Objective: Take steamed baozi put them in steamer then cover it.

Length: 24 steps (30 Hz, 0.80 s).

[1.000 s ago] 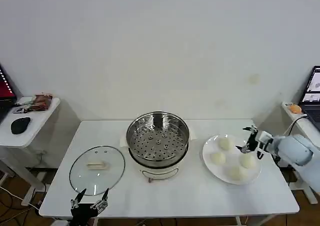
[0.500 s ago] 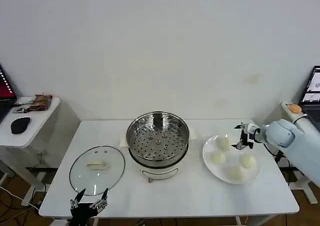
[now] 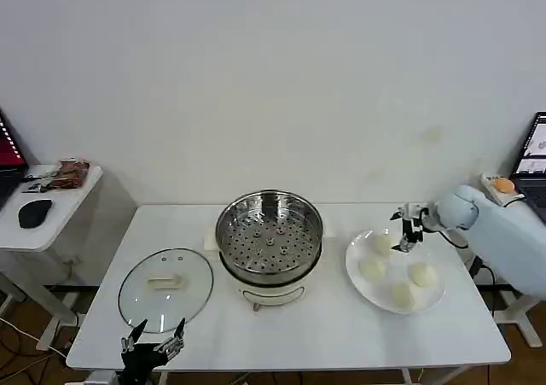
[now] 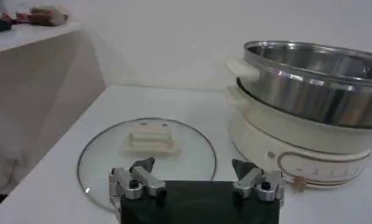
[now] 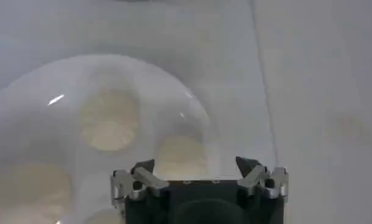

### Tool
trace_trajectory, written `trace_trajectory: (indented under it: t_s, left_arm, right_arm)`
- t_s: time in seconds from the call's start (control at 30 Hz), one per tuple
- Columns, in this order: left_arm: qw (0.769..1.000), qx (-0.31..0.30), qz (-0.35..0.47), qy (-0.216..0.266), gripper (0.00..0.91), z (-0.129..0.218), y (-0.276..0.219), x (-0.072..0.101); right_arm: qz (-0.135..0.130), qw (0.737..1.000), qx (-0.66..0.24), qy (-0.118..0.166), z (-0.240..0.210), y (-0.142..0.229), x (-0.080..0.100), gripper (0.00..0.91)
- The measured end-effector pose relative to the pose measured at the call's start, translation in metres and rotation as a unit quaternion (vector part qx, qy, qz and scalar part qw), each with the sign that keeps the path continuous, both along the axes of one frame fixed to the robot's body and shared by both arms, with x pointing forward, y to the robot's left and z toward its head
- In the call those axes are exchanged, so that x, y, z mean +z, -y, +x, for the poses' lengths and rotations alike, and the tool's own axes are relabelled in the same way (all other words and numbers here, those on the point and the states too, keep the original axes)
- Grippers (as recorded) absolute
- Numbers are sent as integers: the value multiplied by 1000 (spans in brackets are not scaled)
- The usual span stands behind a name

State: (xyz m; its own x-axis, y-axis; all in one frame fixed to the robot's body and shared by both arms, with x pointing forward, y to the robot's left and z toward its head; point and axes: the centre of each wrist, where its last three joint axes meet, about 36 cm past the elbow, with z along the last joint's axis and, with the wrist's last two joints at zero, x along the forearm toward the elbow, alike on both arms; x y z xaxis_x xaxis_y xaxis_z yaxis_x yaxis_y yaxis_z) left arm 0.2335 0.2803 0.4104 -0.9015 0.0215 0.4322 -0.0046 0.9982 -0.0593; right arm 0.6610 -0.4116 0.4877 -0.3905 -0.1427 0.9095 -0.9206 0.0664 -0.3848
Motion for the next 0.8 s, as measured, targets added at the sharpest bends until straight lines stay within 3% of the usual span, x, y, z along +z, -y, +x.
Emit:
trace_trajectory:
  t_s: [0.47,0.8]
  left_arm:
    - [1000,0,-7,-2,907,-2,3,6]
    - [1000,-4,-11,-1,907,-4,5,10]
  right_arm:
    - [-24,999,8,-25,19,-1,-25,907]
    - [-15,1000,0,-26,30,-6,-35,907]
